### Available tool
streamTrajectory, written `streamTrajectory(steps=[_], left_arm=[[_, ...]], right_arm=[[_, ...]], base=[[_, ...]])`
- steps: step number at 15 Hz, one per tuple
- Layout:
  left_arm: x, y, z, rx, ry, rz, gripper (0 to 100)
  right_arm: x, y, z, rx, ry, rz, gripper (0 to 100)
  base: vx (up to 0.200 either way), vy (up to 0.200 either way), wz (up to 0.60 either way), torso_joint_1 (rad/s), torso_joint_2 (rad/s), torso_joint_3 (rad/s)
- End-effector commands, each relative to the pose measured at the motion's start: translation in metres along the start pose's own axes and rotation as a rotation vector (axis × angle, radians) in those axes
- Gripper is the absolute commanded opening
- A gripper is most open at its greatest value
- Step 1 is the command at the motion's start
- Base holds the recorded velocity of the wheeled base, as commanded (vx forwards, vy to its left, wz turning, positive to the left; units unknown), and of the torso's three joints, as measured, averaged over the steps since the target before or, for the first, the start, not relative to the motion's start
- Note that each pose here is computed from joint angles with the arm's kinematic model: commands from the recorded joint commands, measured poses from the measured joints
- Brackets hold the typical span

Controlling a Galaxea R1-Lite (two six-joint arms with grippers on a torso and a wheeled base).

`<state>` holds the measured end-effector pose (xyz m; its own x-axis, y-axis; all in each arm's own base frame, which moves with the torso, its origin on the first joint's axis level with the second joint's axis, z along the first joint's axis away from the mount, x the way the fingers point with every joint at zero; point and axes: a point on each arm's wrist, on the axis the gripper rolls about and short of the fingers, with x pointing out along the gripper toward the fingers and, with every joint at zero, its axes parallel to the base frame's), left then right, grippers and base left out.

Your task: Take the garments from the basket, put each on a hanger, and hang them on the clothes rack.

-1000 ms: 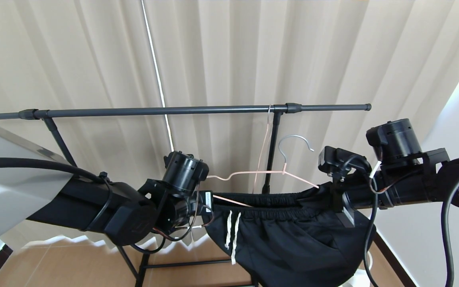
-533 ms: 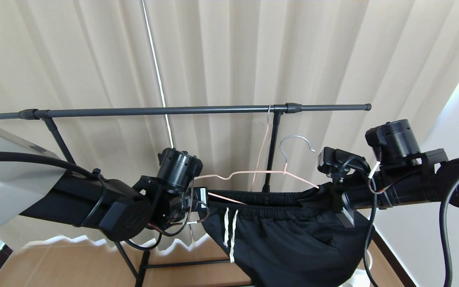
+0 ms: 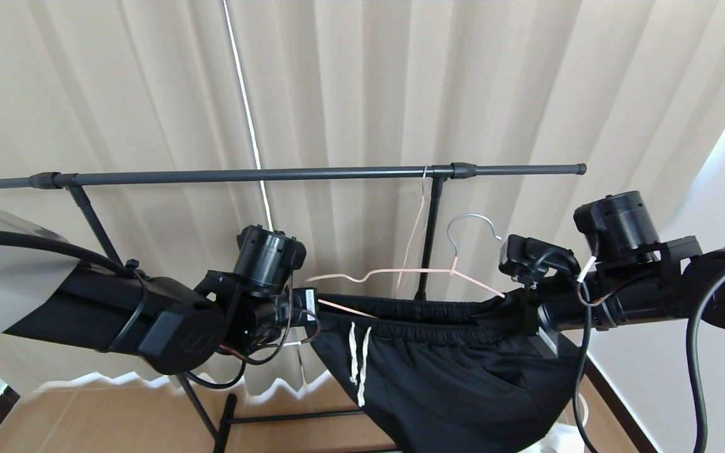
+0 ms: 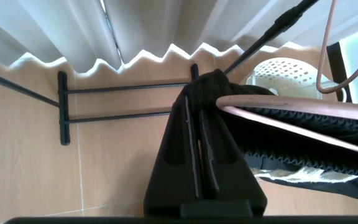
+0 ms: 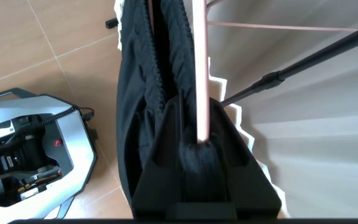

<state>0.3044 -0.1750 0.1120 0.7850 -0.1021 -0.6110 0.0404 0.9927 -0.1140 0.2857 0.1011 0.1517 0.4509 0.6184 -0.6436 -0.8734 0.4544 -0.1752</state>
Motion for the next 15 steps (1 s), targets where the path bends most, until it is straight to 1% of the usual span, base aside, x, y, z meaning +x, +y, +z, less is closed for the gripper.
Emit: streamTrajectory(steps=[1,4,10,12,15], left_arm=[[-0.001,0.002,0.002,-0.007,-0.007,0.003,0],[-0.003,0.004,0.004,-0.006,-0.014,0.004,0],[-0.004,0.010,0.008,-0.019,-0.023,0.017,0],[-0.005,0.011,0.010,-0.007,-0.027,0.015,0],[-0.008,0.012,0.012,-0.006,-0.037,0.014,0]], right_arm=[[0.004,-0.001,-0.002,-0.001,0.005,-0.004,0],[0.012,-0.002,-0.008,-0.010,0.011,-0.045,0],[0.014,-0.003,-0.010,-0.028,0.024,-0.051,0],[0.014,-0.003,-0.010,-0.029,0.030,-0.056,0],[0.015,-0.003,-0.011,-0.029,0.036,-0.059,0]], base=[[0.000,0.000,0.00,0.000,0.00,0.000],[0.000,0.000,0.00,0.000,0.00,0.000],[0.000,0.000,0.00,0.000,0.00,0.000],[0.000,0.000,0.00,0.000,0.00,0.000],[0.000,0.000,0.00,0.000,0.00,0.000]])
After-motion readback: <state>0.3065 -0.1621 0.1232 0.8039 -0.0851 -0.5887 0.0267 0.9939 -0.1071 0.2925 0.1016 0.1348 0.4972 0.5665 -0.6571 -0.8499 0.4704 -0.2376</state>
